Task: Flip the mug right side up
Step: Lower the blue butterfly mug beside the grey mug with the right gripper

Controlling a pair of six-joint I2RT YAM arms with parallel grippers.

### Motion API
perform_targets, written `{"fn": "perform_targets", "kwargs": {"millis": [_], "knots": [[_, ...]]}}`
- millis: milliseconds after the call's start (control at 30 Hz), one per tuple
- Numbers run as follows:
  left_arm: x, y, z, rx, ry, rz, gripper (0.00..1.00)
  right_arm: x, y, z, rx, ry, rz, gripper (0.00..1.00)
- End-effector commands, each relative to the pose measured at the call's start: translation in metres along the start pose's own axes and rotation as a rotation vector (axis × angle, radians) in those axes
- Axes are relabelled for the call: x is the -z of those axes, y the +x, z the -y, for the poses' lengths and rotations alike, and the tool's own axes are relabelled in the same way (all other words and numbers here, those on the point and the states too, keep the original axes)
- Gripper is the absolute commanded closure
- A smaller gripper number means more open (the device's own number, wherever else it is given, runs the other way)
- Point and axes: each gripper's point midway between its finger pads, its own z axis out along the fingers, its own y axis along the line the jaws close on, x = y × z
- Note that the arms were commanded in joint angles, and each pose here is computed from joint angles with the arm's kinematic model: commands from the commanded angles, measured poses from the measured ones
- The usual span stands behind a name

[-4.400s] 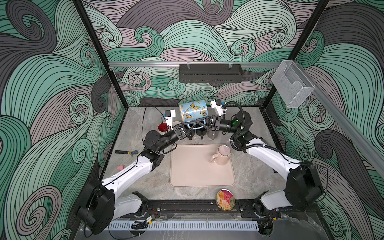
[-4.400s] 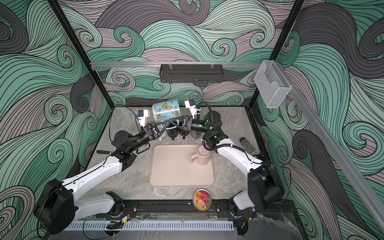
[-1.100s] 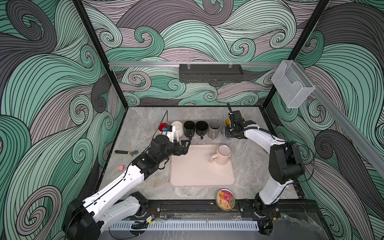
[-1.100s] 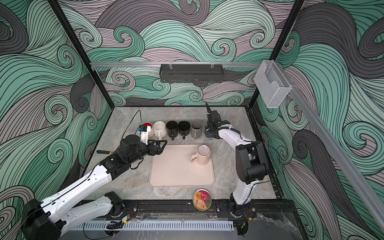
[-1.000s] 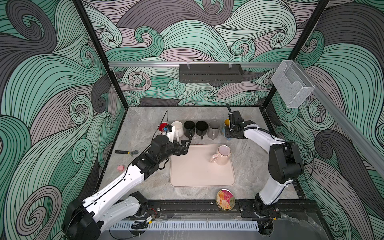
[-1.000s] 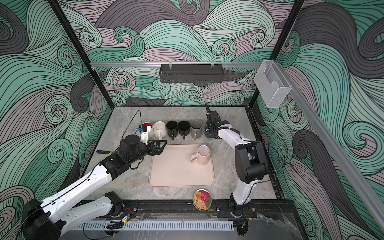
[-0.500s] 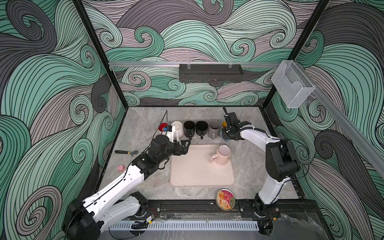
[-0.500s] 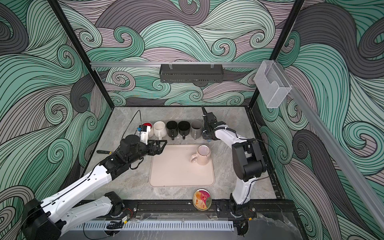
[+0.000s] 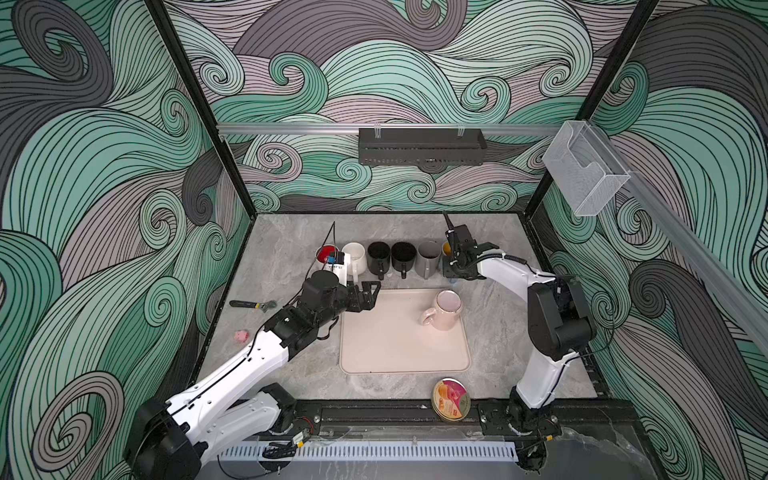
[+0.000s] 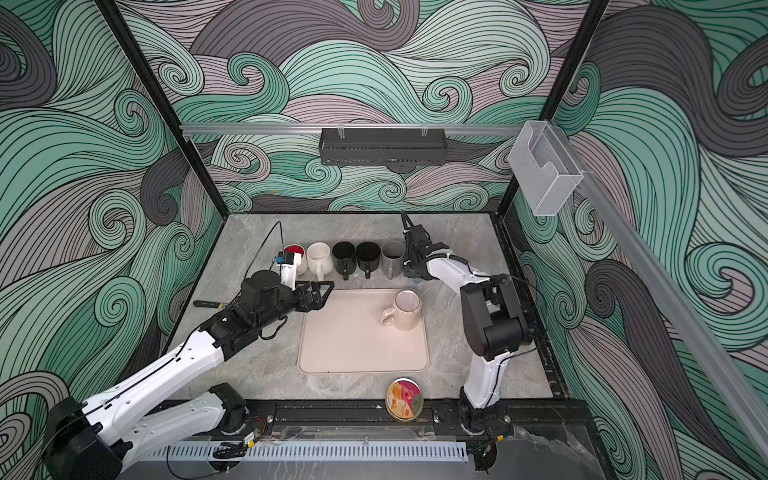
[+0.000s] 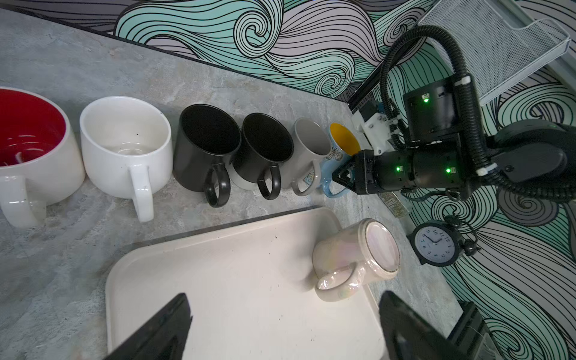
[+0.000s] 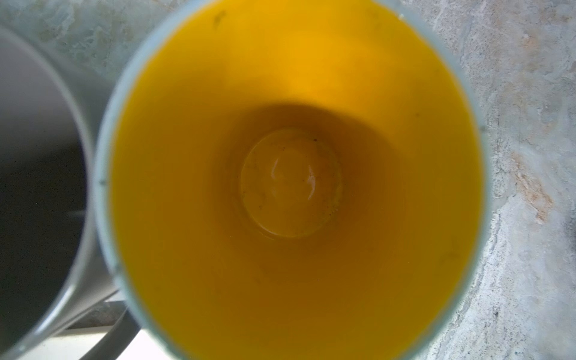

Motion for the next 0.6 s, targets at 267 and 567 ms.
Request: {"fn": "perform_targets", "kwargs": {"millis": [267, 567], "knots": [[-0.002, 0.006, 0.001, 0.010, 0.019, -0.024, 0.05, 0.038, -0.022, -0.014, -0.020, -0.025, 0.107, 0.73], [-0.008, 0.009, 0.006, 0.006, 0.044, -0.050, 0.04, 0.058, -0.022, -0.010, -0.019, -0.024, 0.129, 0.66]]}}
